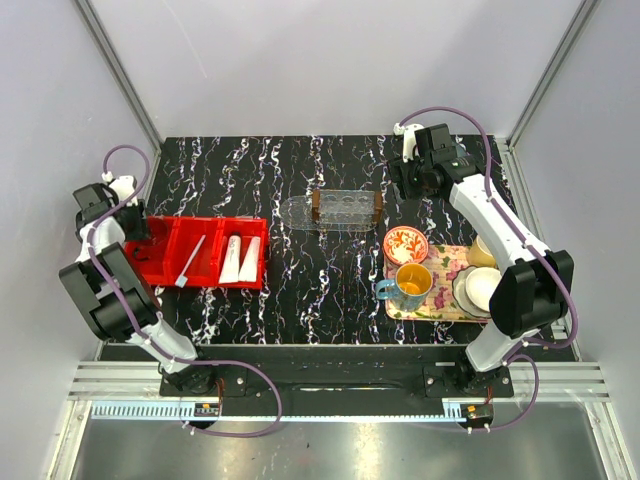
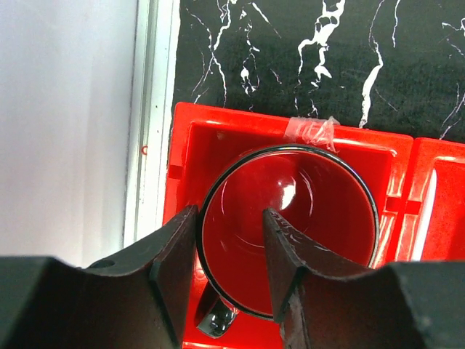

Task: Prepare toiletry sets of a toothbrush and toothpaste on the tray

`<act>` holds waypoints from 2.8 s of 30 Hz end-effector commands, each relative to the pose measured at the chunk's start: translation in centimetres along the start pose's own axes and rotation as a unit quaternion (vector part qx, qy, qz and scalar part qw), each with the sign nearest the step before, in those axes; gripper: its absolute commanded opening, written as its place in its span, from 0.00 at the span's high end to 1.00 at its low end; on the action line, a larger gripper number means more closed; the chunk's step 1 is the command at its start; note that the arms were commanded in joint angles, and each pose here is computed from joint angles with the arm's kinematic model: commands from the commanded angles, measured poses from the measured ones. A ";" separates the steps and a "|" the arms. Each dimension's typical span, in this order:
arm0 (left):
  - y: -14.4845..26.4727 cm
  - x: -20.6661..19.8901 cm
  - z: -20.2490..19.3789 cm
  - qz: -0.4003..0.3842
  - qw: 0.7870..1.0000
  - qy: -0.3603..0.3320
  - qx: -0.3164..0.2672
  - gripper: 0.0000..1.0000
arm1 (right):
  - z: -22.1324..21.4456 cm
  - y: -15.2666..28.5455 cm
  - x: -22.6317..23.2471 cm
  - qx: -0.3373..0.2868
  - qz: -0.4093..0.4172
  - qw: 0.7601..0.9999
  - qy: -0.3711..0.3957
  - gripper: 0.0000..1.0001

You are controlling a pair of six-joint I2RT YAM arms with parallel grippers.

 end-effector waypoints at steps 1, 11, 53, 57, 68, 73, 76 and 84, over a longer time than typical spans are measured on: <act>-1.0 -0.8 0.3 -0.017 1.000 -0.024 -0.003 0.57 | 0.1 0.1 0.0 -0.003 0.007 1.000 0.006 0.33; -1.3 -0.6 0.2 -0.018 0.999 -0.026 0.007 0.73 | -0.1 -0.2 0.0 0.002 0.007 1.000 0.006 0.33; 6.4 2.7 5.1 0.028 0.999 0.013 -0.033 1.00 | -0.1 -0.4 0.3 0.005 0.015 1.000 0.007 0.35; 7.6 2.6 6.1 0.026 0.999 0.014 -0.045 1.00 | -0.1 -0.3 0.3 0.004 0.015 1.000 0.007 0.35; 12.4 -1.1 10.1 -0.002 0.995 0.007 -0.096 1.00 | 0.3 -0.3 0.4 0.006 0.019 1.000 0.008 0.35; 13.9 -3.8 12.6 -0.014 0.992 0.000 -0.123 1.00 | 0.5 -0.1 0.4 0.003 0.019 1.000 0.011 0.35; 14.6 -5.5 14.6 -0.019 0.990 -0.009 -0.139 1.00 | 0.5 0.0 0.4 0.003 0.019 1.000 0.012 0.35; 13.3 -10.2 19.7 -0.062 0.986 -0.014 -0.152 1.00 | 0.4 0.5 0.4 -0.001 0.020 1.000 0.014 0.35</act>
Point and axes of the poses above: each gripper's point midway between its finger pads, its own y axis back along the fingers, its own x axis along the line the jaws close on, z = x × y, the point moved 3 cm from there along y, back along the fingers, and after that the axes turned 11 degrees about -y, right-handed, at the moved point
